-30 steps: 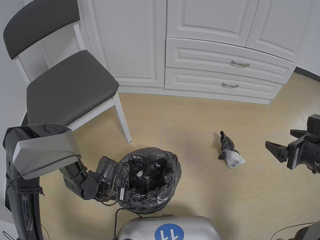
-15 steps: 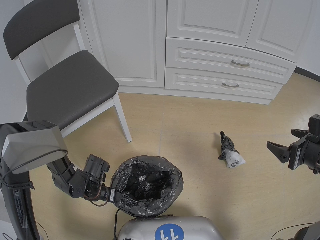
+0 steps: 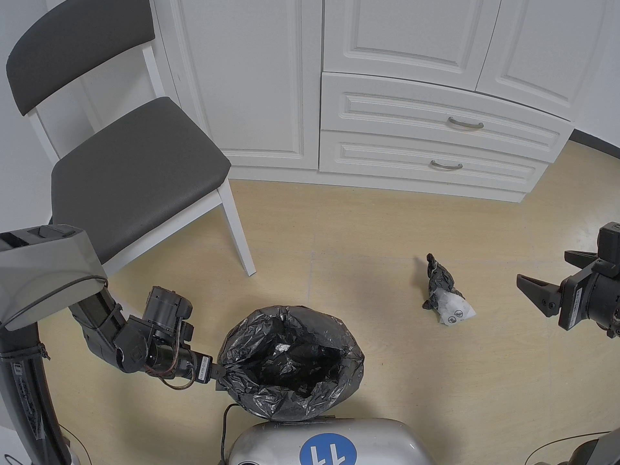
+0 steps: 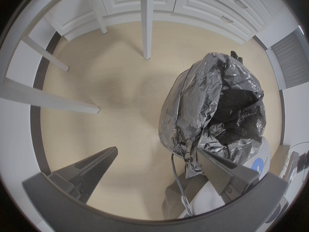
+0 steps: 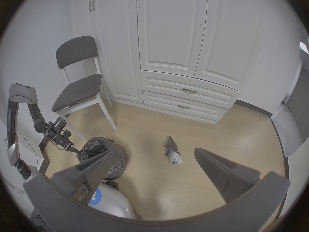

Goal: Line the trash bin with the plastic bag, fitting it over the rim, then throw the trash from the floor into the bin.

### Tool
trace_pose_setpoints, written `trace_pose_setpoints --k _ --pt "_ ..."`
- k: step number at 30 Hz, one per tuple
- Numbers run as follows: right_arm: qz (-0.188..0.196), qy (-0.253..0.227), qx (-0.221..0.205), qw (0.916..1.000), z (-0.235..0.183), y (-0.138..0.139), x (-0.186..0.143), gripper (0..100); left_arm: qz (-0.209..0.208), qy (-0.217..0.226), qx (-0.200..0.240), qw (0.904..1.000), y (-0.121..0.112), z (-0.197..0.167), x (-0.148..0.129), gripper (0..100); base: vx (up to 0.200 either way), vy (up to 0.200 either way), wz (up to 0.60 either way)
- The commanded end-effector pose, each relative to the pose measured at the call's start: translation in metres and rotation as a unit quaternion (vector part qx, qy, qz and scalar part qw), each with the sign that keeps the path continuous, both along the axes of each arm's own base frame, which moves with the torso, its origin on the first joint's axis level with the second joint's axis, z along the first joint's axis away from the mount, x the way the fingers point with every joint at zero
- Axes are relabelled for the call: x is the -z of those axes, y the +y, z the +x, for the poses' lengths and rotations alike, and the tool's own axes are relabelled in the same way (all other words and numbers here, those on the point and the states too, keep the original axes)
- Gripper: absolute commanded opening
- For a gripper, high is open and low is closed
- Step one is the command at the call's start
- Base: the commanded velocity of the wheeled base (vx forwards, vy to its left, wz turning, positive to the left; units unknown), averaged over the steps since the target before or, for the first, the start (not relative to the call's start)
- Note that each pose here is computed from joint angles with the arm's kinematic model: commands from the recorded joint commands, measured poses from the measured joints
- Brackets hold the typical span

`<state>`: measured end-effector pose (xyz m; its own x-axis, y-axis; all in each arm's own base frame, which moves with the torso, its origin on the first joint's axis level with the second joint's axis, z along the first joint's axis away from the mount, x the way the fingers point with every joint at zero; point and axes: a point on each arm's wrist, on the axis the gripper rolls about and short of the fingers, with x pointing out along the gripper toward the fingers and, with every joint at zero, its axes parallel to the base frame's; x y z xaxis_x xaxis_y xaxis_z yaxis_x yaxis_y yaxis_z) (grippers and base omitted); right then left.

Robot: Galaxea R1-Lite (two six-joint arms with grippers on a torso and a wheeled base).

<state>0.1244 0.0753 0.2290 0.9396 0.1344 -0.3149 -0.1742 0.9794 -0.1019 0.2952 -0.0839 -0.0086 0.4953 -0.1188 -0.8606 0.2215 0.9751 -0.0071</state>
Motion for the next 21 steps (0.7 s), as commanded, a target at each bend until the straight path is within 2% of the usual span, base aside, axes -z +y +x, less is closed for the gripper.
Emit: trace_pose_setpoints --k 1,11,13,21 --pt "-0.002 0.003 0.0 1.0 0.001 0.001 0.001 100 -0.002 -0.018 0.009 0.9998 -0.004 0.006 -0.008 100 0.0 0.0 0.0" --pt "-0.004 0.006 0.0 1.0 0.002 0.001 0.002 100 -0.009 -0.038 0.07 0.9968 -0.009 0.013 -0.017 100 0.0 0.0 0.0" --pt "-0.005 0.007 0.001 1.0 0.003 0.002 0.003 100 -0.013 -0.044 0.092 0.9947 -0.012 0.016 -0.019 100 0.0 0.0 0.0" --pt "-0.008 0.011 0.003 0.9999 0.004 0.002 0.005 100 0.014 -0.053 0.139 0.9887 -0.016 0.03 -0.014 100 0.0 0.0 0.0"
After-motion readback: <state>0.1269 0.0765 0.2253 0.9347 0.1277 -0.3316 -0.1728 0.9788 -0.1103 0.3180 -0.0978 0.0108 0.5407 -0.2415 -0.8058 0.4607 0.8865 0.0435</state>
